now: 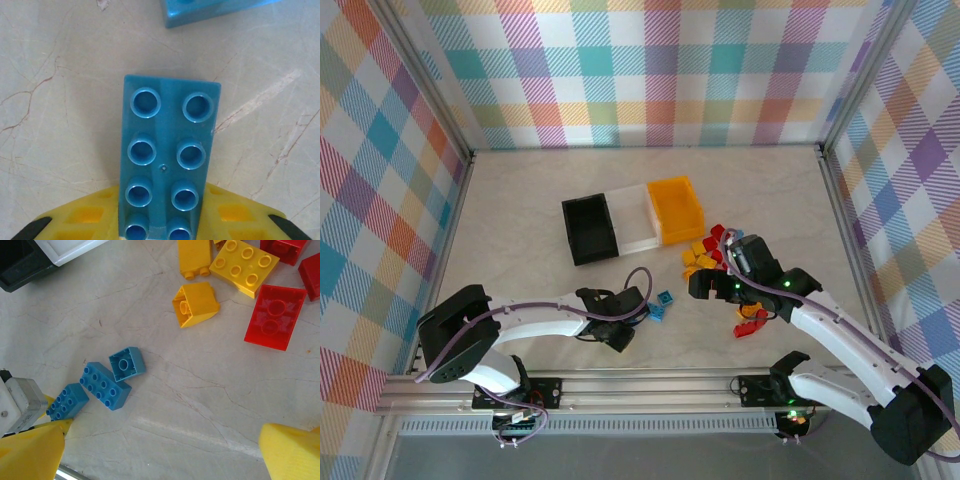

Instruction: Sort the legos into containers by color

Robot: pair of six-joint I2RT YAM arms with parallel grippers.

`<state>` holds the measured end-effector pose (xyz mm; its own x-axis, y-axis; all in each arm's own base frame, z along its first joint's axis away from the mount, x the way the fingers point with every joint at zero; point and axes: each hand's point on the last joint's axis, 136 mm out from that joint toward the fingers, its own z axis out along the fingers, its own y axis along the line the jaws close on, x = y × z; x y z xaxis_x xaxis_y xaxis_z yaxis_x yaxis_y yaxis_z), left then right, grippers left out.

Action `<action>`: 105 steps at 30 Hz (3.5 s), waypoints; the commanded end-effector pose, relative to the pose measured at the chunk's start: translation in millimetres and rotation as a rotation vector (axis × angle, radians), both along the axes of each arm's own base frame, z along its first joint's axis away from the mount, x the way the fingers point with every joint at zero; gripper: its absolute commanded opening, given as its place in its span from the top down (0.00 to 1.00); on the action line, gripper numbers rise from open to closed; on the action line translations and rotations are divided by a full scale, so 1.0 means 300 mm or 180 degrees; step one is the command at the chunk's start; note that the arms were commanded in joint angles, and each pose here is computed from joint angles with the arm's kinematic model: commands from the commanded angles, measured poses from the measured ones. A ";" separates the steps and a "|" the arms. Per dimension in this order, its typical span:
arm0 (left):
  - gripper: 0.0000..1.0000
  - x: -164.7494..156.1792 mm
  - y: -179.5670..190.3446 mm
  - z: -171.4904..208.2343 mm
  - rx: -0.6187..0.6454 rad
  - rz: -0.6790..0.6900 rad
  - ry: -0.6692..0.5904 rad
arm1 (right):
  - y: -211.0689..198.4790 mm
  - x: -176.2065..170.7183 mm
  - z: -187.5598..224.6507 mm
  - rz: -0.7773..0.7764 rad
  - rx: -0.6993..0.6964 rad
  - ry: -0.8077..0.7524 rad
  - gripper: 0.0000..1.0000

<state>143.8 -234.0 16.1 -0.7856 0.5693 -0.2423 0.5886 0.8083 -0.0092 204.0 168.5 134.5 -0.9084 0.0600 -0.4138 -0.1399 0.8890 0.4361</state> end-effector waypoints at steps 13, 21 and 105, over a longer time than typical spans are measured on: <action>0.71 0.169 0.153 0.325 -0.0468 0.1113 -0.0743 | 0.027 0.011 -0.039 0.0073 0.0040 0.0059 0.00; 0.71 0.414 0.277 0.526 -0.0492 0.1730 -0.1180 | 0.060 0.004 -0.051 0.0208 0.0130 0.0148 0.00; 0.07 0.144 -0.263 0.134 -0.0418 0.0444 -0.0050 | -0.121 -0.023 -0.076 -0.0219 -0.0143 0.0161 0.00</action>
